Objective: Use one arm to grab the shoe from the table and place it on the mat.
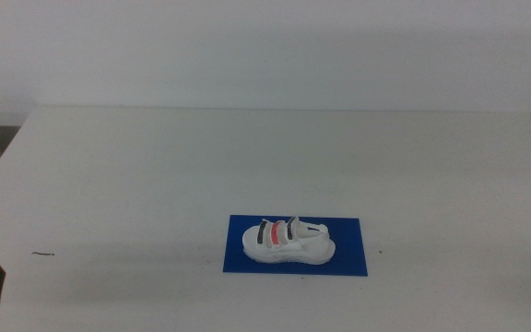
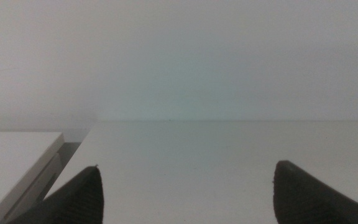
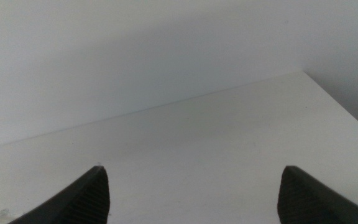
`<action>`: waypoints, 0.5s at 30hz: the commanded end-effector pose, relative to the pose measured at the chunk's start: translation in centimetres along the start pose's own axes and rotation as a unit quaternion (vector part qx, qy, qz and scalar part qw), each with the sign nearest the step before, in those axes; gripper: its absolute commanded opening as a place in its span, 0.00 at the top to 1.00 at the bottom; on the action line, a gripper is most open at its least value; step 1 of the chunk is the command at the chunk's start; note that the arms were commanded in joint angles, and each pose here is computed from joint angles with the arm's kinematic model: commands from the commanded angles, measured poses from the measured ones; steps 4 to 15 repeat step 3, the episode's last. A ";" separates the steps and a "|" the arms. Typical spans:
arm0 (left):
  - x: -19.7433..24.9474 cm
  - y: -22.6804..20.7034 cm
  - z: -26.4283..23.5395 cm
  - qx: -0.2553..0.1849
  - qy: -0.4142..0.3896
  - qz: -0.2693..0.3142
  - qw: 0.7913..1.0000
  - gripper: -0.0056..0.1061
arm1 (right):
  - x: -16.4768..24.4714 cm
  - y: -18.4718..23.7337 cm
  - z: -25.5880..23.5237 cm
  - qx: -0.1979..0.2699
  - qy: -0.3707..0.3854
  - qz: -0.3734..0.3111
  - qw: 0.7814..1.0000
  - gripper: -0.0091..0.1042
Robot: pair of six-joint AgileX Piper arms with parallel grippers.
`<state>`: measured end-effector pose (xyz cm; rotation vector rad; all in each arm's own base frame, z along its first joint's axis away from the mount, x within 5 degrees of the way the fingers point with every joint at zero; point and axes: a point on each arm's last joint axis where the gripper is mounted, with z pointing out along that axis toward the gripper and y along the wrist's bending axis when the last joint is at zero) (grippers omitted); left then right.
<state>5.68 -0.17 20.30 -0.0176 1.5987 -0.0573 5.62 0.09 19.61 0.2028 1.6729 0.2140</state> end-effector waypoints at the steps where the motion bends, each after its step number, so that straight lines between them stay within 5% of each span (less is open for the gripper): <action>1: 0.0 0.0 0.0 -0.001 -0.003 -0.008 1.000 0.11 | 0.0 0.0 0.0 -0.002 -0.005 -0.005 1.000 0.22; 15: 0.0 0.0 0.0 -0.001 -0.003 -0.008 1.000 0.11 | 0.0 0.0 0.0 -0.002 -0.005 -0.005 1.000 0.22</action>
